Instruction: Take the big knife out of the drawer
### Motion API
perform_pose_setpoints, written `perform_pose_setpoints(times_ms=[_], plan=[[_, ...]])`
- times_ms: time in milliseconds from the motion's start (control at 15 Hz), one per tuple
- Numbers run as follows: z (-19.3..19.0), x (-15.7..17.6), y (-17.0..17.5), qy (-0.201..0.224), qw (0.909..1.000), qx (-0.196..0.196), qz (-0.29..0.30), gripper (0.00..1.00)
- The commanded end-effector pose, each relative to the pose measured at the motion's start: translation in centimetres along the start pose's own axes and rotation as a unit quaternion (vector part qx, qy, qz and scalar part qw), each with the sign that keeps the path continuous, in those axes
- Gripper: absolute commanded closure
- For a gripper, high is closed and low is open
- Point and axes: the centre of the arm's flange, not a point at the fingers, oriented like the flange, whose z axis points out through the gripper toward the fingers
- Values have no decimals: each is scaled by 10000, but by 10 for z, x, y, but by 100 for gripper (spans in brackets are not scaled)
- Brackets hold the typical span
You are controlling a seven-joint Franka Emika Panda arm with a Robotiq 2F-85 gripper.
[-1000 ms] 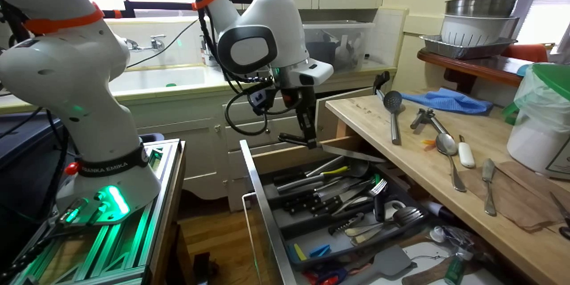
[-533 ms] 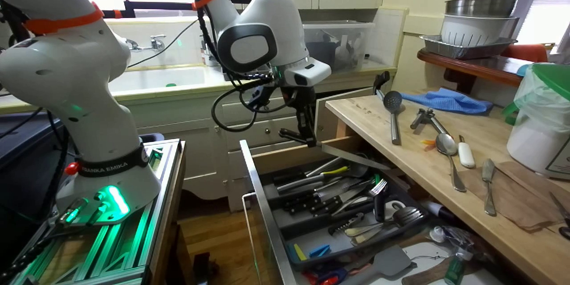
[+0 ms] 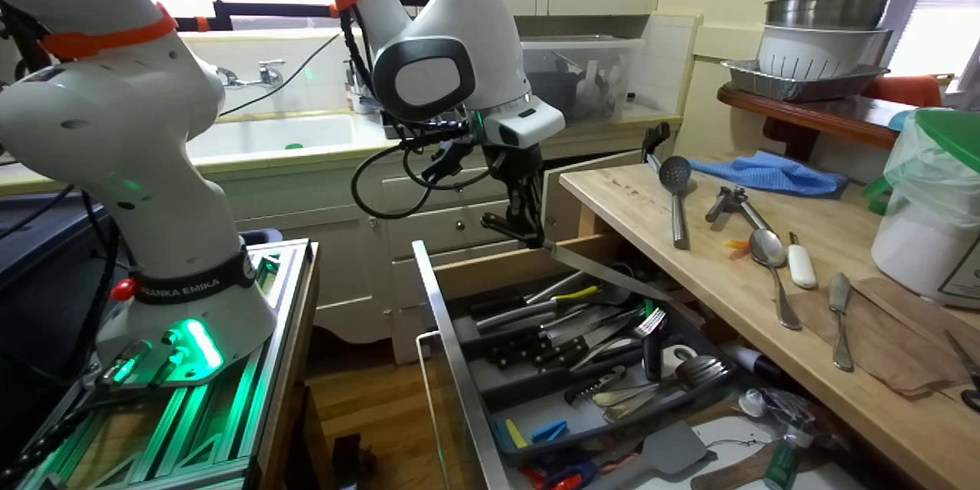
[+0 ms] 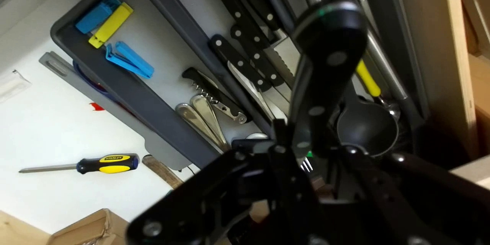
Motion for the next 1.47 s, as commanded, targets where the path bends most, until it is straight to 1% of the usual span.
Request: perform_pose_setpoints(times_ms=[0, 200, 400, 933, 1400], plan=[[-18, -30, 6, 198, 9994, -91, 277, 95], [-19, -30, 5, 362, 9987, -202, 288, 95], [-21, -32, 2, 546, 9979, -333, -17, 95], [-25, -34, -1, 880, 9941, -540, -332, 95], [-29, -35, -2, 1284, 9855, -703, -855, 95]])
